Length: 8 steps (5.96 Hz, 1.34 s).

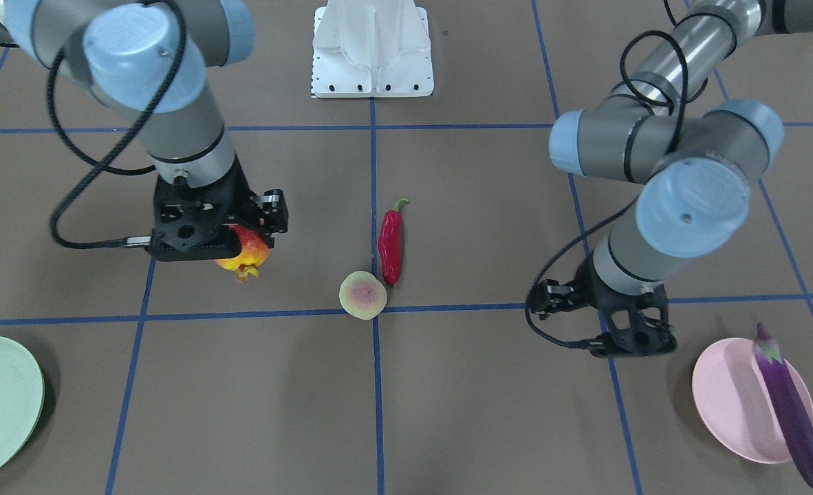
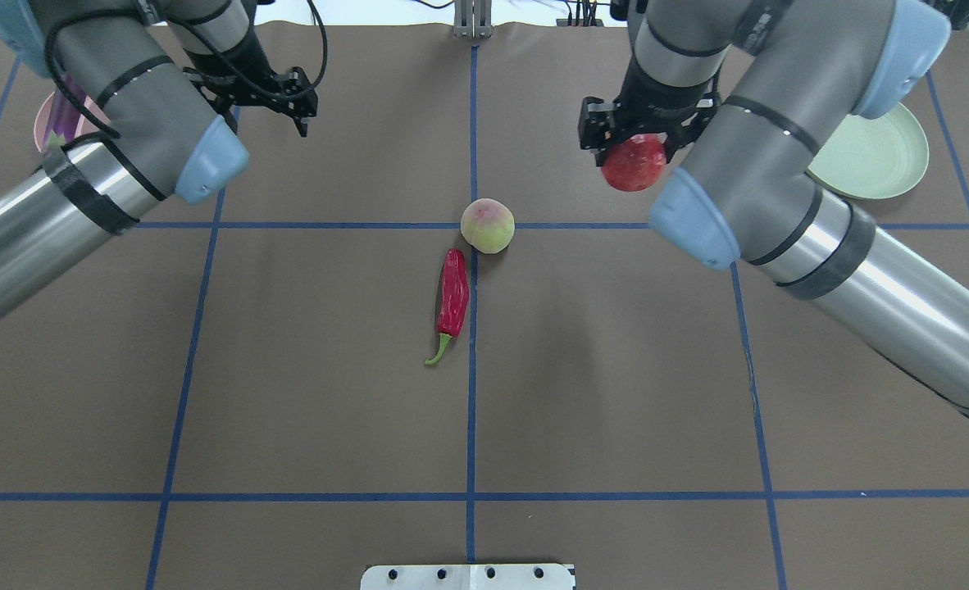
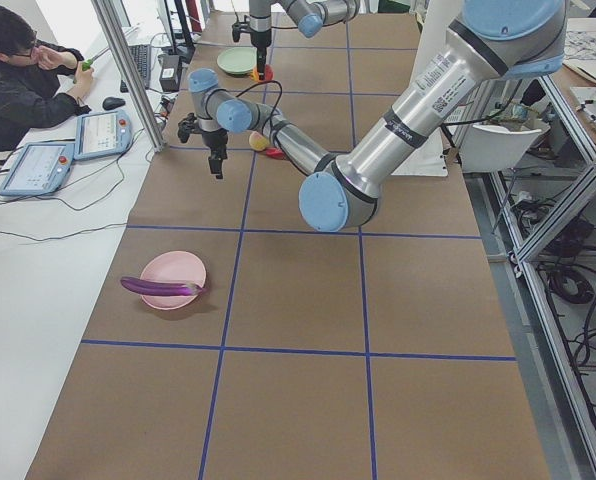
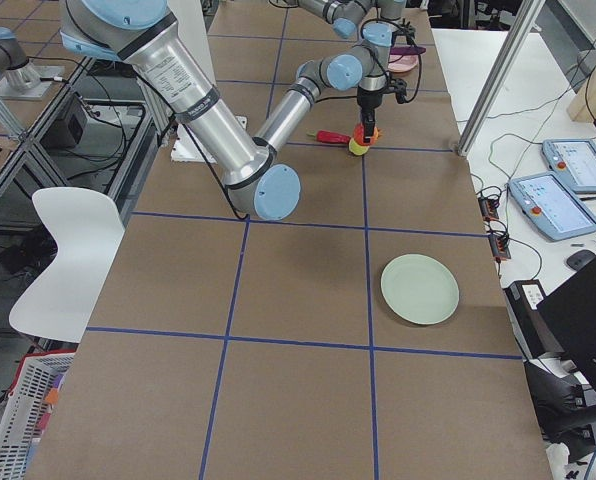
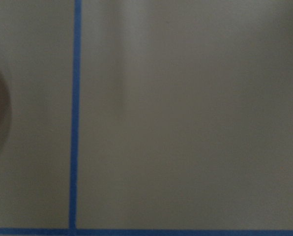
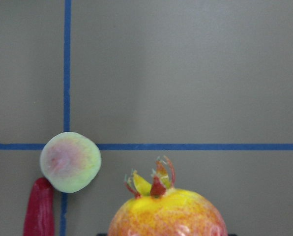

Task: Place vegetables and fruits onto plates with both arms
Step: 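Carry the pomegranate toward the green plate while the left gripper releases the eggplant, then grasp the red chili with the left gripper while the right lowers the pomegranate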

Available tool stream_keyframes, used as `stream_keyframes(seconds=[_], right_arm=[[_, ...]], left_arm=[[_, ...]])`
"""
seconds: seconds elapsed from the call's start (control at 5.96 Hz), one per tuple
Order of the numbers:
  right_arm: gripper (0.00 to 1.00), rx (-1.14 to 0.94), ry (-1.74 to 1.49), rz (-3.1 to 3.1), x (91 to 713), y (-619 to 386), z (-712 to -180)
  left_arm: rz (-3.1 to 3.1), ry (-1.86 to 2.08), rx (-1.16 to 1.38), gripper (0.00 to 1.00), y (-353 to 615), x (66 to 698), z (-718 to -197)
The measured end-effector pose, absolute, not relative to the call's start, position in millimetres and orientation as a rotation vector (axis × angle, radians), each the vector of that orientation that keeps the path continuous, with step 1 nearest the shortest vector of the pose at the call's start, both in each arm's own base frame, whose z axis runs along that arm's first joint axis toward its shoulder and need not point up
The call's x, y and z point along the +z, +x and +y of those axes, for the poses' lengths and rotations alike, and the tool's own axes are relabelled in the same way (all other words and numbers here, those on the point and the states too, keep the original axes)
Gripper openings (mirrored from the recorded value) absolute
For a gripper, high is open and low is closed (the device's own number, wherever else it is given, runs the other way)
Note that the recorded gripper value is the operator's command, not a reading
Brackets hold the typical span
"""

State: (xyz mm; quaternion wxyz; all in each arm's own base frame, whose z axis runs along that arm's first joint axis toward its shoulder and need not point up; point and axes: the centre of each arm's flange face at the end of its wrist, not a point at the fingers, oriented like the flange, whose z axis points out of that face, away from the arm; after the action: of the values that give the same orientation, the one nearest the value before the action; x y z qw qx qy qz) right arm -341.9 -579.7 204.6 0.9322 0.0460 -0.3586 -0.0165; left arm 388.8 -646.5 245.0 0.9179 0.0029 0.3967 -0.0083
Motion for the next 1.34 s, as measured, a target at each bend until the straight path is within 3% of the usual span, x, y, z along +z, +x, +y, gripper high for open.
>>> stream_keyframes(seconds=[0.67,1.34], right_arm=[[0.0,-0.213,0.148,-0.597,336.3,-209.0,-641.8],[0.0,-0.268,0.204,-0.57,476.1,-164.0,-688.0]], left_arm=[[0.882,-0.028,-0.014,1.0,526.5,159.0,-541.3],[0.895,-0.003,0.012,0.97,604.6,186.4,-506.3]])
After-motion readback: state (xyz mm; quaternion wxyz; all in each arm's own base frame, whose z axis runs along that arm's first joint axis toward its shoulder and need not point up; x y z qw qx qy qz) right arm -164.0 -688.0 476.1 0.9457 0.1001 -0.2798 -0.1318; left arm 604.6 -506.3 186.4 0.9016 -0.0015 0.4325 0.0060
